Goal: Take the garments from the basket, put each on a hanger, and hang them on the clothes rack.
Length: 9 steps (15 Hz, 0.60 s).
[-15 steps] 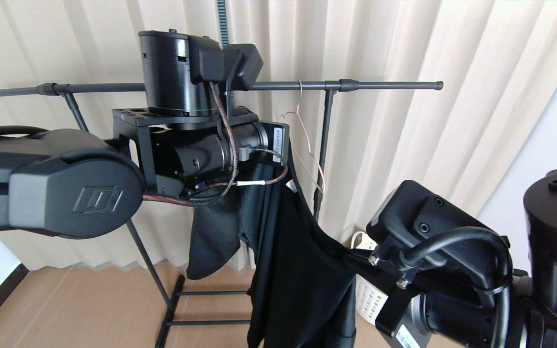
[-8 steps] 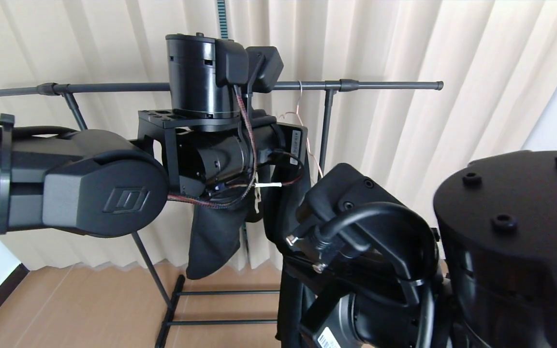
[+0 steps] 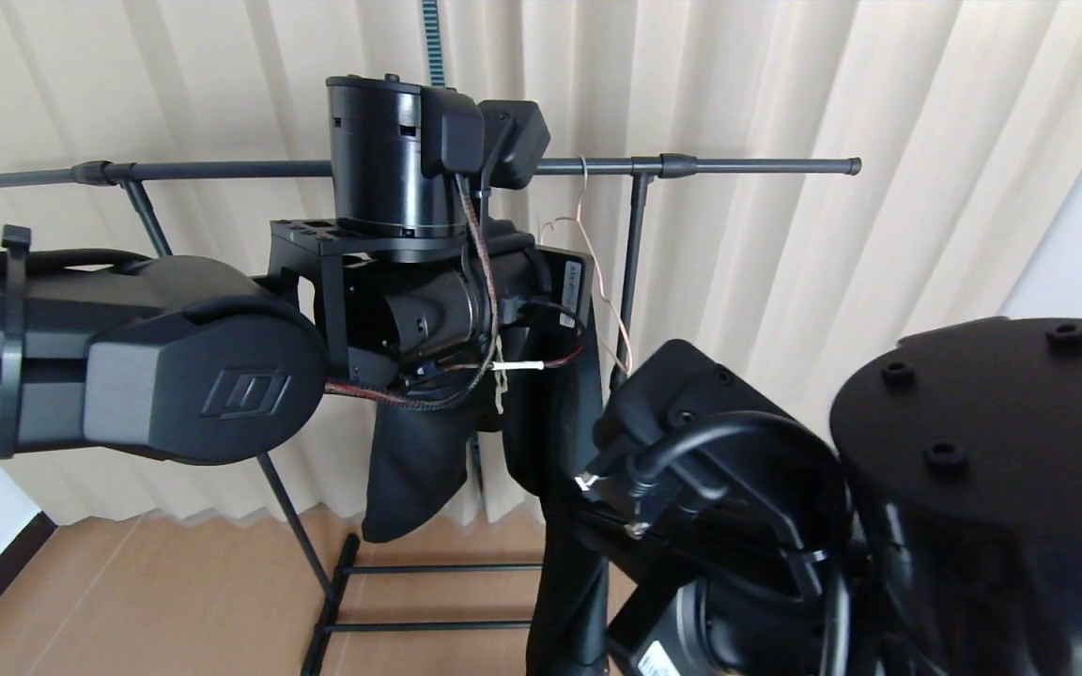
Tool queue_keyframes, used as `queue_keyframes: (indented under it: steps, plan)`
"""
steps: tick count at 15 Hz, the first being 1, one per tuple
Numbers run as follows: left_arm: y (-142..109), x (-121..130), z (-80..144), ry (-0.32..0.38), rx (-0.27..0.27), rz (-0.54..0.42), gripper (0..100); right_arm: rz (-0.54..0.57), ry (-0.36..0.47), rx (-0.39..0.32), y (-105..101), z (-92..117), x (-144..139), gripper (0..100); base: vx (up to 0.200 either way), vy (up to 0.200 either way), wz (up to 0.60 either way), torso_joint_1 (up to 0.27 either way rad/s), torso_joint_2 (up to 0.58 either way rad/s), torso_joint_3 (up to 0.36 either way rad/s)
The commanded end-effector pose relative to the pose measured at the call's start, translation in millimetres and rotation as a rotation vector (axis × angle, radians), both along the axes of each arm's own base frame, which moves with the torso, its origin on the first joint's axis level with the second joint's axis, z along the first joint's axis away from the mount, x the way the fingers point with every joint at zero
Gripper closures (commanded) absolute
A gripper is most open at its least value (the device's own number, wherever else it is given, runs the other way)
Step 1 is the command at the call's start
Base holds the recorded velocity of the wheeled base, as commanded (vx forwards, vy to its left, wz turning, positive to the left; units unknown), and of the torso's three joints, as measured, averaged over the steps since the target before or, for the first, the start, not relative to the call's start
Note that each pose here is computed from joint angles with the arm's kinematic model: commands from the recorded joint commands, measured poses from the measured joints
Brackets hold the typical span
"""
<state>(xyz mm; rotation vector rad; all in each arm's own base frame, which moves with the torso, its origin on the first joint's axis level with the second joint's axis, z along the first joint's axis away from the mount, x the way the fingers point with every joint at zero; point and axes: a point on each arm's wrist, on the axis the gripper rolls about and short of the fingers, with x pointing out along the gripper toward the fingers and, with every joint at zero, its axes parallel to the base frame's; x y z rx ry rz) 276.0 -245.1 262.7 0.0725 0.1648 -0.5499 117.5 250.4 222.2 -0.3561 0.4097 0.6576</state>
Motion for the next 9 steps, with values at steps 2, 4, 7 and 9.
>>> queue_keyframes:
  steps: [2,4,7,9]
  plan:
    - [14,-7,1,0.058,0.05,0.016,100,-0.155,0.006,-0.039,-51,-2,21,100,0.0,0.0,0.0,0.0,0.0,0.0]
    - [22,-15,0,0.072,0.062,0.019,100,-0.233,-0.009,-0.047,-61,1,40,100,0.0,0.0,0.0,0.0,0.0,0.0]
    - [34,-29,-12,0.111,0.096,0.019,100,-0.31,-0.045,-0.027,-55,15,75,100,0.0,0.0,0.0,0.0,0.0,0.0]
    - [43,-42,-19,0.134,0.117,0.011,100,-0.35,-0.063,-0.005,-46,23,99,100,0.0,0.0,0.0,0.0,0.0,0.0]
